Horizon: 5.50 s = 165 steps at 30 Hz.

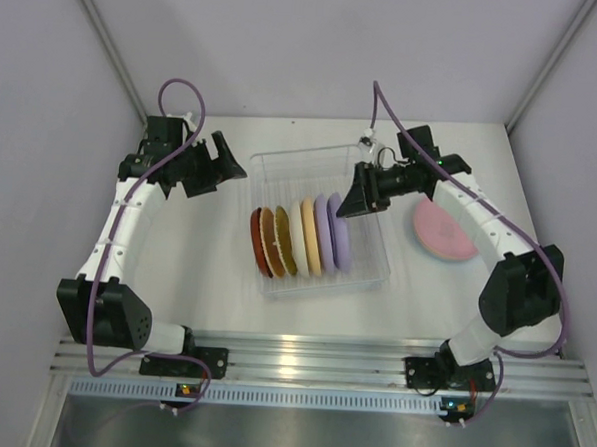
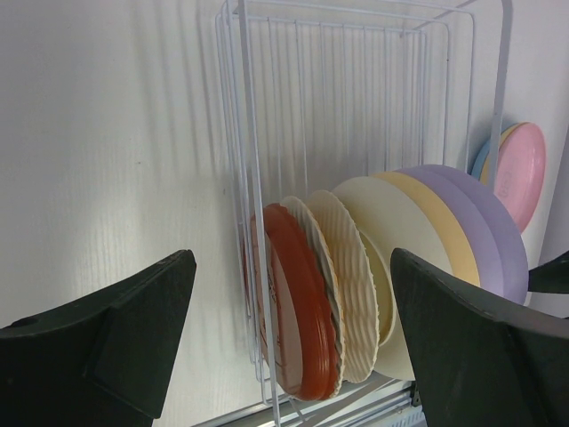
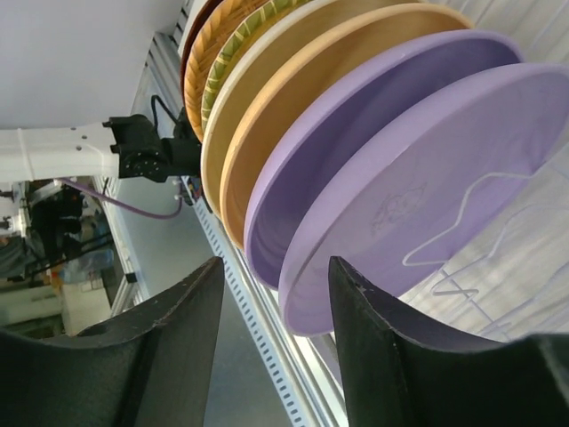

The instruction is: Unload the plates from the dish rack

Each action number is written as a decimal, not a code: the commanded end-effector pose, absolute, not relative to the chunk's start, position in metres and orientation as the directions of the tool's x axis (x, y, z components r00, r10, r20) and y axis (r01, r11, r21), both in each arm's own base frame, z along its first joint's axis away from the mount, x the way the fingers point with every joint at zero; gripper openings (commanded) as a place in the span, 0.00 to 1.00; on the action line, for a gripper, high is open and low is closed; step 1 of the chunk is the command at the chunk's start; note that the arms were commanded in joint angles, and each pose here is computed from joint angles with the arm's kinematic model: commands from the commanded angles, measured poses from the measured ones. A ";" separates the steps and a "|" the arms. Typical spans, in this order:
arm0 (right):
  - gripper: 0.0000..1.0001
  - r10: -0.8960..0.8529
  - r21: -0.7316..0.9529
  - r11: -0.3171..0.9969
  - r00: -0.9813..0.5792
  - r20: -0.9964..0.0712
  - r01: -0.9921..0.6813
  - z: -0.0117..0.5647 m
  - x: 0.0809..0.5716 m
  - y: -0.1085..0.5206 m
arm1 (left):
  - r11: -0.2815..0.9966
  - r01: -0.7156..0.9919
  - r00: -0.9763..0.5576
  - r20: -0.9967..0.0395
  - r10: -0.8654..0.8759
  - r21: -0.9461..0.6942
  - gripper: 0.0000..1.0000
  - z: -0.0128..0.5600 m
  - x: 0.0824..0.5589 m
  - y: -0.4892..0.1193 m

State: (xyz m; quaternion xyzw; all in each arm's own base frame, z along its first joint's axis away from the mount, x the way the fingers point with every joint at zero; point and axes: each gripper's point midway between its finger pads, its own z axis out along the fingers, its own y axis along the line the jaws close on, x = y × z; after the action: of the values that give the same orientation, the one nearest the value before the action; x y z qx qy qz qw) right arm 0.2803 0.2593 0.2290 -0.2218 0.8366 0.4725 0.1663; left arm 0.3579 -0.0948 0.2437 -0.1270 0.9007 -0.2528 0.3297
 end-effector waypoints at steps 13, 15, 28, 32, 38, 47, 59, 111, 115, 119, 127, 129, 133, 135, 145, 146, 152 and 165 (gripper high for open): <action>0.01 -0.295 0.737 0.370 -0.824 -0.484 -0.565 0.219 0.263 0.279 | 0.847 -0.029 -0.726 -0.571 -0.383 -0.531 0.96 0.254 0.360 -0.095; 0.00 -0.300 0.739 0.340 -0.812 -0.501 -0.582 0.229 0.262 0.280 | 0.846 -0.027 -0.725 -0.572 -0.383 -0.532 0.96 0.255 0.360 -0.095; 0.00 -0.093 0.697 0.213 -0.724 -0.683 -0.685 0.347 0.295 0.243 | 0.848 -0.026 -0.720 -0.579 -0.384 -0.530 0.96 0.258 0.358 -0.094; 0.00 0.022 0.537 0.605 -0.663 -0.749 -0.587 0.349 0.350 0.198 | 0.846 -0.022 -0.722 -0.577 -0.383 -0.533 0.96 0.258 0.358 -0.095; 0.00 0.086 0.148 0.988 -0.642 -0.762 -0.043 0.320 0.385 0.082 | 0.841 -0.024 -0.725 -0.570 -0.387 -0.540 0.96 0.257 0.360 -0.096; 0.00 0.053 -0.122 0.979 -0.785 -0.617 0.163 0.241 0.368 0.027 | 0.838 -0.023 -0.731 -0.563 -0.385 -0.545 0.96 0.256 0.360 -0.098; 0.16 0.014 -0.131 0.986 -0.844 -0.536 0.100 0.185 0.378 0.033 | 0.844 -0.024 -0.725 -0.572 -0.384 -0.535 0.96 0.259 0.359 -0.096; 0.00 -0.365 0.666 0.384 -0.767 -0.527 -0.640 0.235 0.266 0.319 | 0.850 -0.021 -0.724 -0.578 -0.376 -0.527 0.96 0.255 0.358 -0.096; 0.00 -0.341 0.686 0.291 -0.742 -0.577 -0.667 0.269 0.264 0.318 | 0.848 -0.019 -0.724 -0.577 -0.377 -0.530 0.96 0.256 0.357 -0.096; 0.00 -0.261 0.679 0.229 -0.716 -0.647 -0.697 0.312 0.273 0.305 | 0.849 -0.018 -0.723 -0.580 -0.376 -0.528 0.96 0.257 0.356 -0.096; 0.00 -0.063 0.592 0.432 -0.678 -0.733 -0.680 0.359 0.317 0.243 | 0.849 -0.017 -0.721 -0.582 -0.376 -0.528 0.96 0.259 0.355 -0.096; 0.00 -0.031 0.470 0.663 -0.648 -0.761 -0.583 0.354 0.347 0.212 | 0.847 -0.015 -0.722 -0.580 -0.377 -0.532 0.96 0.259 0.355 -0.097; 0.00 -0.013 0.294 0.884 -0.650 -0.760 -0.362 0.335 0.368 0.159 | 0.844 -0.016 -0.725 -0.575 -0.380 -0.537 0.96 0.258 0.355 -0.097; 0.00 0.011 0.168 0.969 -0.646 -0.763 -0.181 0.324 0.379 0.121 | 0.843 -0.016 -0.726 -0.574 -0.379 -0.537 0.96 0.257 0.356 -0.098; 0.00 0.010 -0.131 0.986 -0.814 -0.581 0.106 0.219 0.380 0.041 | 0.845 -0.020 -0.727 -0.572 -0.379 -0.534 0.96 0.257 0.356 -0.097; 0.00 0.011 -0.137 0.985 -0.820 -0.572 0.109 0.211 0.380 0.040 | 0.846 -0.022 -0.728 -0.572 -0.379 -0.533 0.96 0.256 0.356 -0.097; 0.38 0.002 -0.183 0.976 -0.845 -0.534 0.118 0.199 0.381 0.033 | 0.849 -0.025 -0.727 -0.574 -0.377 -0.527 0.96 0.257 0.356 -0.096; 0.61 -0.067 0.543 0.629 -0.735 -0.675 -0.556 0.302 0.328 0.220 | 0.845 -0.025 -0.733 -0.565 -0.380 -0.535 0.96 0.256 0.359 -0.097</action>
State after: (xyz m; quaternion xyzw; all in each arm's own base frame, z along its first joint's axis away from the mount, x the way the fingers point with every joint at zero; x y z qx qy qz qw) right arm 0.3608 0.1512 0.2439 -0.0783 0.9281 0.2076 0.2991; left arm 0.3567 -0.0963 0.2449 -0.1225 0.9008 -0.2518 0.3317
